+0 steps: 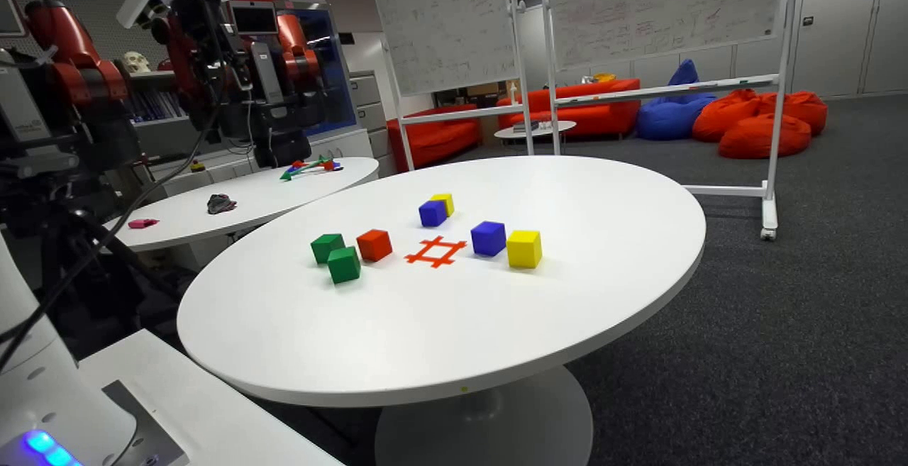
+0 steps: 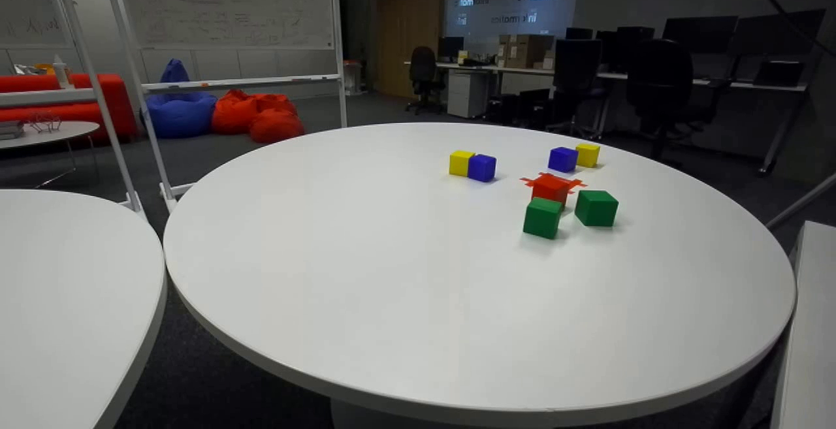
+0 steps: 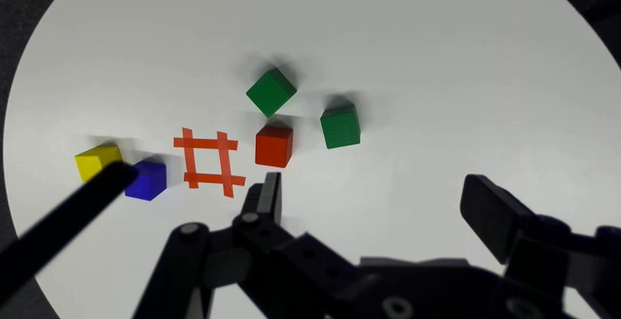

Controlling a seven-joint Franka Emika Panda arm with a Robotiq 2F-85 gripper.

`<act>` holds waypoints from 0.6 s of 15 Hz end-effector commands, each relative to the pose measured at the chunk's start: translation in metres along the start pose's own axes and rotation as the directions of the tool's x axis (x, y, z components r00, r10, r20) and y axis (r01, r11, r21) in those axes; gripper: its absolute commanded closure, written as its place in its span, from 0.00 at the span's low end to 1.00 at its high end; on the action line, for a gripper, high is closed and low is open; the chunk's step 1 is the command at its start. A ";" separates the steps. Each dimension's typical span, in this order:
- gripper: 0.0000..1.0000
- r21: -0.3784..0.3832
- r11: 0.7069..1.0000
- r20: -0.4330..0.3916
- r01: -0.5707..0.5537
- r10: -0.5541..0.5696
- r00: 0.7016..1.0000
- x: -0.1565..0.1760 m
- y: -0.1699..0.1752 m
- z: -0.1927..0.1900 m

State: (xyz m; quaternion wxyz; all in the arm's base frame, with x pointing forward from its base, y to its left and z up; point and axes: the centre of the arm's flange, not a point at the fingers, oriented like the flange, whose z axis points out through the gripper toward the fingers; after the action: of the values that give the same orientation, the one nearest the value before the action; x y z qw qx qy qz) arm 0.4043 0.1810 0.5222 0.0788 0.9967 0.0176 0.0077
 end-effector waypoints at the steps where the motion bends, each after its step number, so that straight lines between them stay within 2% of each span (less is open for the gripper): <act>1: 0.00 0.000 0.999 0.015 -0.033 0.033 0.999 0.031 0.016 0.019; 9: 0.00 0.008 0.995 0.066 -0.104 0.103 0.992 0.094 0.062 0.041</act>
State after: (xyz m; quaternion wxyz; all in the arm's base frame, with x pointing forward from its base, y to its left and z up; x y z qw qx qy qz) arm 0.4703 0.1277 0.4951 0.0726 0.9967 -0.0307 -0.0166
